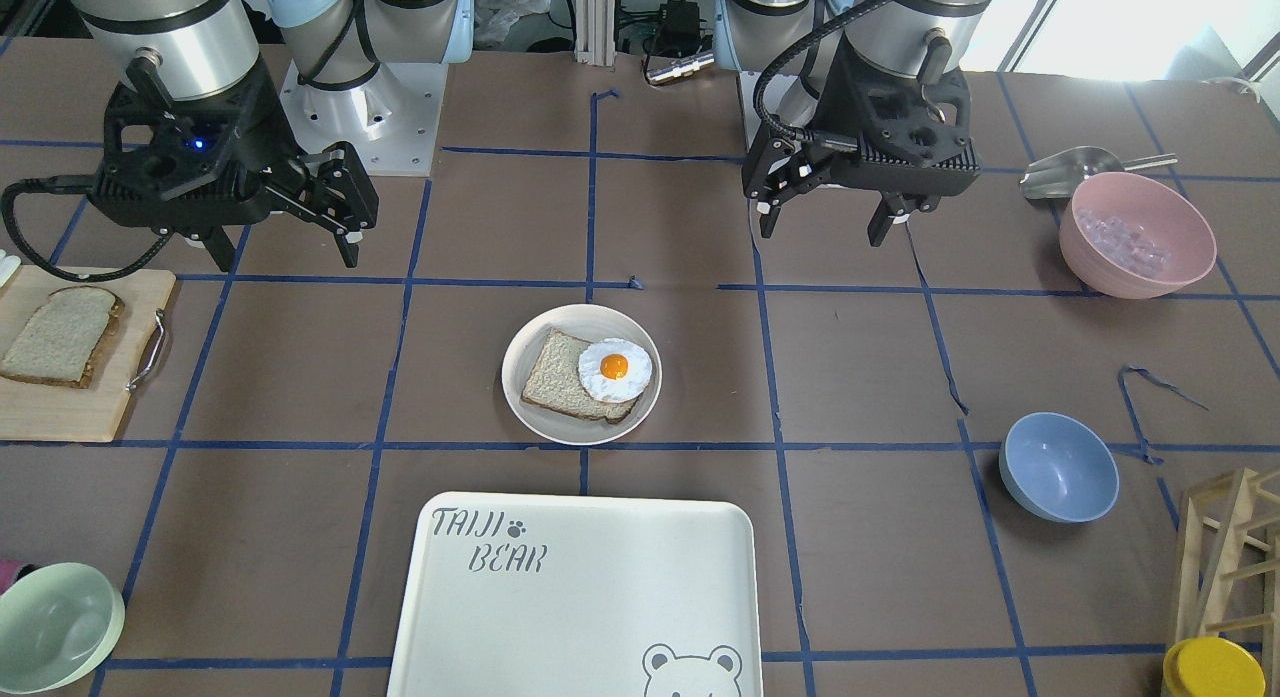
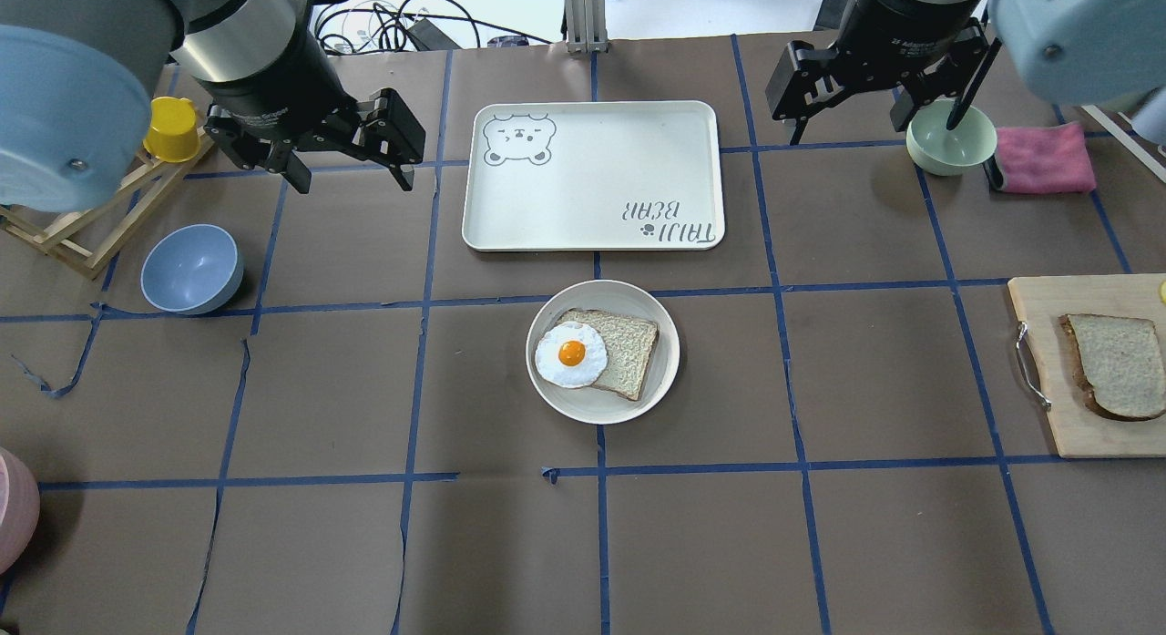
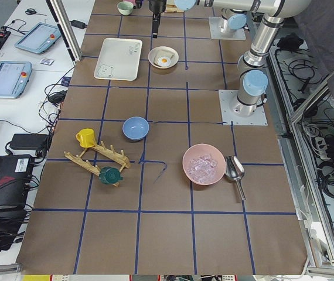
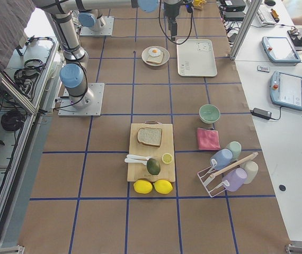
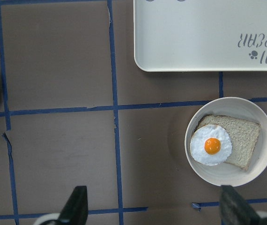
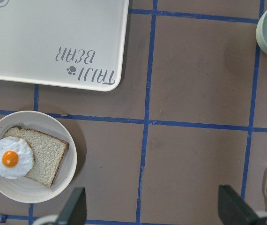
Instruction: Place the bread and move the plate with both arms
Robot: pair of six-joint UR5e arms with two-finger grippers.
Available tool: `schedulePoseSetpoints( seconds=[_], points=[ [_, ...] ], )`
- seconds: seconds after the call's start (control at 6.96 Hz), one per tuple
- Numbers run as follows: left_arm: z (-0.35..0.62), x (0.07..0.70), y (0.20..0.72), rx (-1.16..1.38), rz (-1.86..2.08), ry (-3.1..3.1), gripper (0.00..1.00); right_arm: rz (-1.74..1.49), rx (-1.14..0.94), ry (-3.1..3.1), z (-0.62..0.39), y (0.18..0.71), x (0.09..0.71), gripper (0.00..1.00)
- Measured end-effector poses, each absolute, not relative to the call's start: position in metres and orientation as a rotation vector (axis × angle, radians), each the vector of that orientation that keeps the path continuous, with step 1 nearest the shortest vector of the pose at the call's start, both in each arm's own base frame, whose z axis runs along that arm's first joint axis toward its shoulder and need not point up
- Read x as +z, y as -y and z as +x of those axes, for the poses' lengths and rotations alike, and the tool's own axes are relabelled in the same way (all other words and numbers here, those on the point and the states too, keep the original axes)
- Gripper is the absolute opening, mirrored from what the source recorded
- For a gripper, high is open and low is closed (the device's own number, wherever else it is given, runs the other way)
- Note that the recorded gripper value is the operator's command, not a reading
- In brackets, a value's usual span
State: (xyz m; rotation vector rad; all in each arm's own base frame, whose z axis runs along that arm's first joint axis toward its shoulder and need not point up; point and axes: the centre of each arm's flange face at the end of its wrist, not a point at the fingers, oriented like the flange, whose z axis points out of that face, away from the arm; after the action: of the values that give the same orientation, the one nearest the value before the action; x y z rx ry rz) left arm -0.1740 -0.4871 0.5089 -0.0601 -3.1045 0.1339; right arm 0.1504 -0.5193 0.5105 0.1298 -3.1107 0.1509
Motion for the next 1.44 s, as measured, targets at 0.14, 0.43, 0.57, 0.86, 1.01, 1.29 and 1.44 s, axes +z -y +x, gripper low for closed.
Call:
schedulePoseSetpoints(
  seconds=[0.14, 0.43, 0.57, 0.86, 1.01, 1.29, 1.44],
  points=[
    [-0.174, 0.5088, 0.487, 0.134, -0.06, 3.104, 1.0, 0.13, 0.15, 3.11, 0.1504, 0.5192, 0.5104, 1.0],
    [-0.174, 0.5089, 0.487, 0.134, -0.062, 3.105, 1.0, 0.13, 0.149, 3.11, 0.1504, 0.5192, 0.5104, 1.0],
    [-0.174, 0.5089, 0.487, 0.134, -0.062, 3.104, 1.0, 0.13, 0.15, 3.11, 0.1504, 0.5192, 0.5104, 1.0],
    [-0.1739, 0.5088, 0.4871, 0.134, -0.06, 3.105, 1.0, 0.128, 0.151, 3.11, 0.1499, 0.5197, 0.5104, 1.0],
    [-0.1739, 0.5088, 0.4871, 0.134, -0.061, 3.106, 1.0, 0.126, 0.15, 3.111, 0.1489, 0.52, 0.51, 1.0],
    [-0.1738, 0.5088, 0.4871, 0.134, -0.061, 3.106, 1.0, 0.112, 0.149, 3.118, 0.1431, 0.5217, 0.5096, 1.0],
    [-0.1738, 0.509, 0.4869, 0.135, -0.062, 3.106, 1.0, 0.109, 0.149, 3.12, 0.1405, 0.5227, 0.5094, 1.0]
  ],
)
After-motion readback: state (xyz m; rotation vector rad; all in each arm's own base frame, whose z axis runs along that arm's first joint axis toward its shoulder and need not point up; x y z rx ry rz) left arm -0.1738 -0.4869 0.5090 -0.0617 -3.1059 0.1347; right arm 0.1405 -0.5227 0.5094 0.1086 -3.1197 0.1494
